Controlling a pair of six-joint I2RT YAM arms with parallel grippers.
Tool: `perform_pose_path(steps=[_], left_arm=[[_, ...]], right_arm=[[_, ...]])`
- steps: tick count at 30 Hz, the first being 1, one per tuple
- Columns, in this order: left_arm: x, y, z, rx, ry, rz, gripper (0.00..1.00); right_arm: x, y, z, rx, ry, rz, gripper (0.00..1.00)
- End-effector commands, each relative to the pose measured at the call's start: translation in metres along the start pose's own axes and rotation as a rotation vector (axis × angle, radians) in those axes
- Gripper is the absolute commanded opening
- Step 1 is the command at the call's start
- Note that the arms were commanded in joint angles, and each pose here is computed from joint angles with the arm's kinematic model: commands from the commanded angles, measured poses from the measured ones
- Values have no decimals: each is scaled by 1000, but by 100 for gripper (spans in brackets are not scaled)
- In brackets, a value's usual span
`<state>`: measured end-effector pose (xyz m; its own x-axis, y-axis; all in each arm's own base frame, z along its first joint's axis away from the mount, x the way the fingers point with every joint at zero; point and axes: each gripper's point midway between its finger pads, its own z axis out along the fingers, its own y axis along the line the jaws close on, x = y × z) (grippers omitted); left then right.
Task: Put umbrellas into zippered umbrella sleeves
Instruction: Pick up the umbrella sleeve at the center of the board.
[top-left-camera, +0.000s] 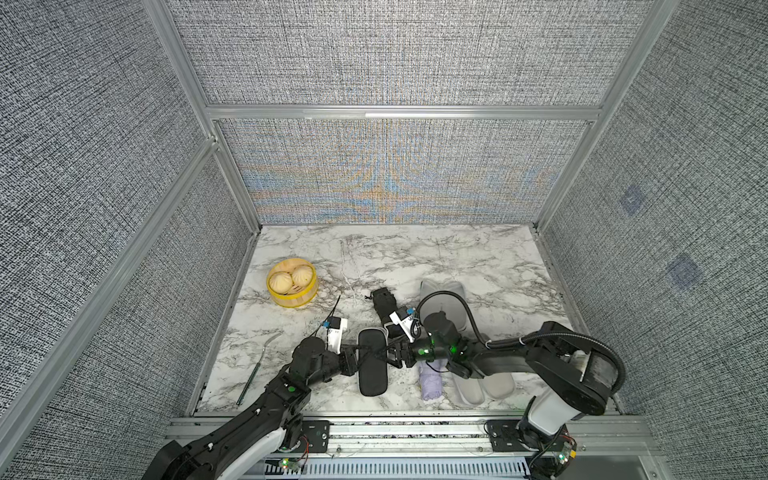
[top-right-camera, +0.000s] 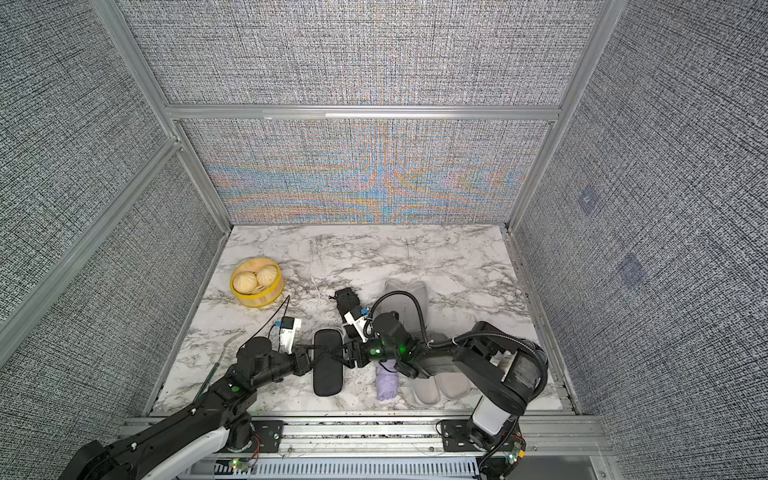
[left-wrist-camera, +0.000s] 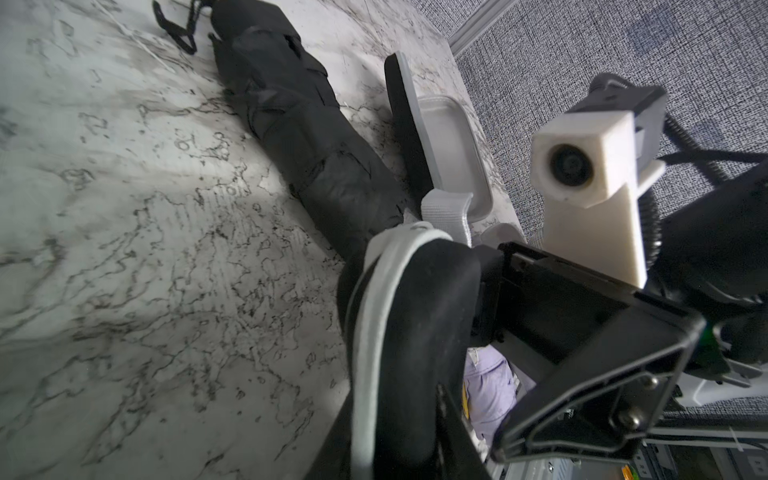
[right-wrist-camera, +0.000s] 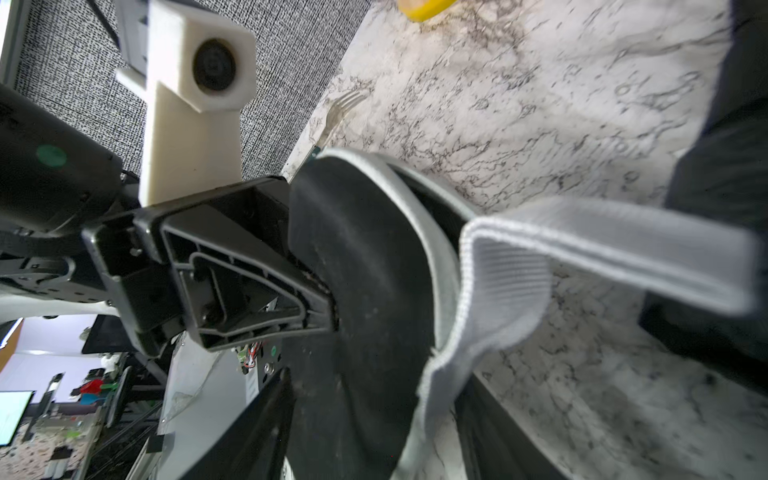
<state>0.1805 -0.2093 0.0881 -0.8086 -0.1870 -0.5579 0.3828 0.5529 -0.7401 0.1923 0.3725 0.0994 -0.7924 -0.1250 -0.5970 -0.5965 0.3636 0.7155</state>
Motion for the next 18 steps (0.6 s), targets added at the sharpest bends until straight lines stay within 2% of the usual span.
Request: perform_pose_path(steps=[1, 9, 14, 18], left_arm=[[-4, -19, 2, 91, 7, 24, 0], [-8, -26, 2, 113, 7, 26, 0], [-13, -34, -2, 113, 11, 39, 0], [-33, -61, -4, 194, -6, 61, 0]], right_arm=[[-8, -2, -5, 30, -36, -62, 65], [-5, -10, -25, 69, -52, -65, 66], [-12, -4, -44, 105, -91, -178, 65], [-28, 2, -71, 165, -191, -328, 62]])
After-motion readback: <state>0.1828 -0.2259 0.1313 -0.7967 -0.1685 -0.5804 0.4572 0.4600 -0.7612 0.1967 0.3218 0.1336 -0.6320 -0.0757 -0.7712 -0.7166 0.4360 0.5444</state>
